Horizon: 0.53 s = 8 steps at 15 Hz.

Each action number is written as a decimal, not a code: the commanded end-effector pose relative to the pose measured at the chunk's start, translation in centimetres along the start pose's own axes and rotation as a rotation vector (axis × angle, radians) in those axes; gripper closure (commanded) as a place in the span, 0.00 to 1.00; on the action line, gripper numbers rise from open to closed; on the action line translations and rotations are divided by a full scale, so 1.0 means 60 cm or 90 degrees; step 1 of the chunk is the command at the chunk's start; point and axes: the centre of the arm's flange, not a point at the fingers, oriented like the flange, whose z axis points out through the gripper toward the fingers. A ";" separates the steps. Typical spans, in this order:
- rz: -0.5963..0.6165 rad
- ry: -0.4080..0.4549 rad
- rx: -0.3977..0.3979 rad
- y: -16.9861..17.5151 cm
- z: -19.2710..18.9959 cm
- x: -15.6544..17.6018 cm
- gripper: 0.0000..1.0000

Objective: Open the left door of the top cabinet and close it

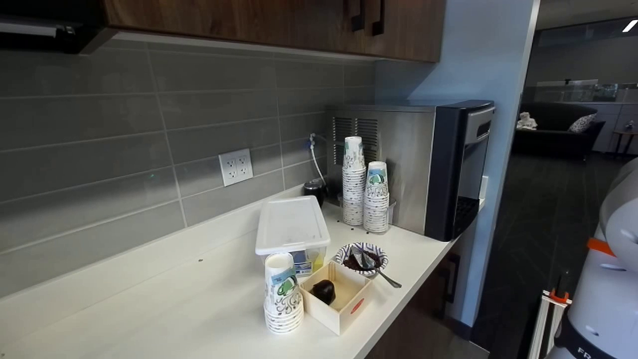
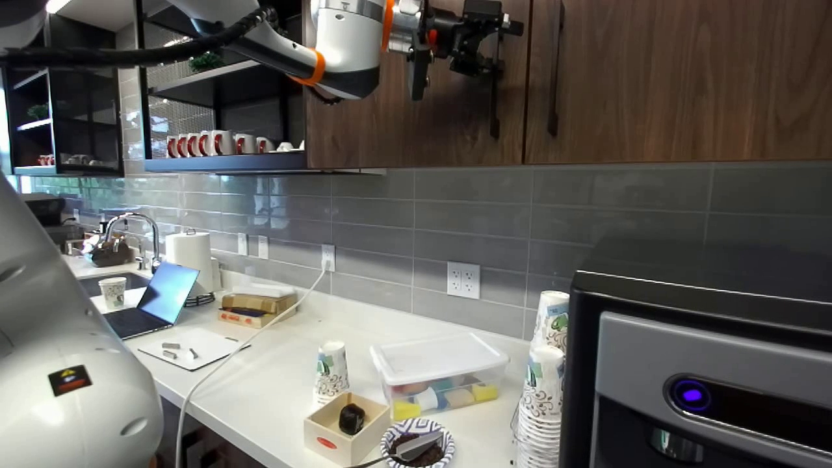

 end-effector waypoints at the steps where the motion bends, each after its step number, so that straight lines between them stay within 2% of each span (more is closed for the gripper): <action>1: 0.015 -0.063 -0.036 0.048 -0.033 -0.002 0.00; 8: 0.011 -0.130 -0.093 0.109 -0.130 -0.025 0.00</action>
